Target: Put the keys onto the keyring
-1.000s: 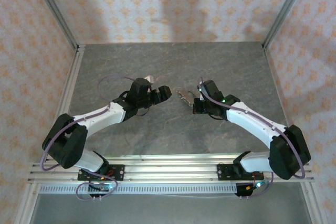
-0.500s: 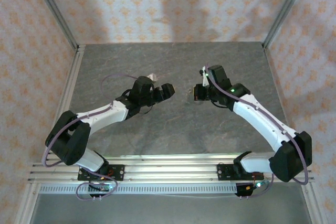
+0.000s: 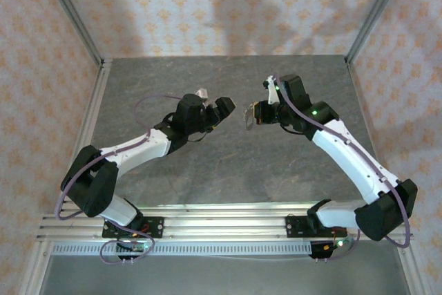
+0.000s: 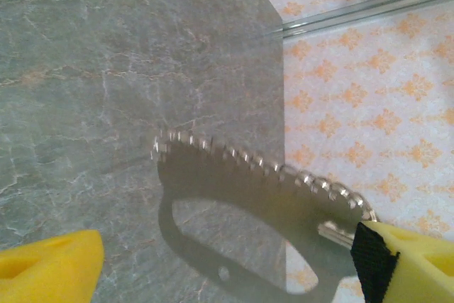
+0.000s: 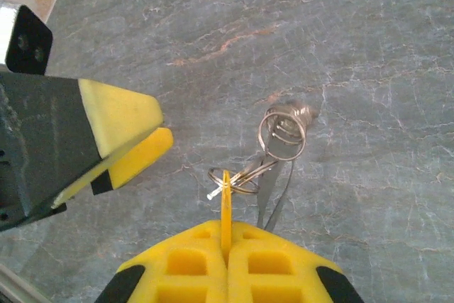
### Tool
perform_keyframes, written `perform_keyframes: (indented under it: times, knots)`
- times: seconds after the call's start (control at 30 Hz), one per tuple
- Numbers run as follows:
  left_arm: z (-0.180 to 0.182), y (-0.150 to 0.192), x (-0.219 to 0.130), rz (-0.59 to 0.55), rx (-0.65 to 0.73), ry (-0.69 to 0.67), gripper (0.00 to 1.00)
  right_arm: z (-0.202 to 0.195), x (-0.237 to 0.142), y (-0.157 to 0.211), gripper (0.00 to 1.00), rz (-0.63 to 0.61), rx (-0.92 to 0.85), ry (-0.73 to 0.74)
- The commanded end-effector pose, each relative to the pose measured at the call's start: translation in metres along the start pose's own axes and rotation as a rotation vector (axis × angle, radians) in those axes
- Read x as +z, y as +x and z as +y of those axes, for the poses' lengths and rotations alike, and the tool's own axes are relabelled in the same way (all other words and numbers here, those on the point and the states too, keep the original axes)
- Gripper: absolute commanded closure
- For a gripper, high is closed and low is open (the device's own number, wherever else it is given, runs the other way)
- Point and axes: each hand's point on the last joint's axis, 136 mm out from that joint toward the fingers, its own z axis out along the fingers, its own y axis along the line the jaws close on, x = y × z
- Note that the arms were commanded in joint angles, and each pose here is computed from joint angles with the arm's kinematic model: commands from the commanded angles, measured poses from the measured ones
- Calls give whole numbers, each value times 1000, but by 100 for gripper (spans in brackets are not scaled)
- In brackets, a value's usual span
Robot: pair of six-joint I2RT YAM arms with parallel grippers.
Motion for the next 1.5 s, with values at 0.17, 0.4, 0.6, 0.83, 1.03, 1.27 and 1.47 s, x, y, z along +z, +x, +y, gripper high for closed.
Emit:
perform_keyframes:
  times: [0.17,0.4,0.6,0.83,1.03,1.27,1.47]
  knots:
    - [-25,-7,-12,-46,31,55,8,18,-23,-30,100,-82,-23,-51]
    - [-25,-8,-19,-60,49,56,8,15,-24,-32,100,-89,-19,-36]
    - [-21,-10,-30,-81,93,21,8,-6,-13,-31,100,-81,31,-2]
    - [-16,-11,-39,-96,130,-12,8,-53,1,-33,100,-84,127,80]
    - [-14,-11,-43,-101,145,-25,8,-98,6,-35,100,-98,201,181]
    - [-12,-12,-47,-107,153,-32,8,-111,36,-10,100,-40,270,176]
    - [-12,-12,-49,-107,156,-30,8,-111,79,29,100,1,417,108]
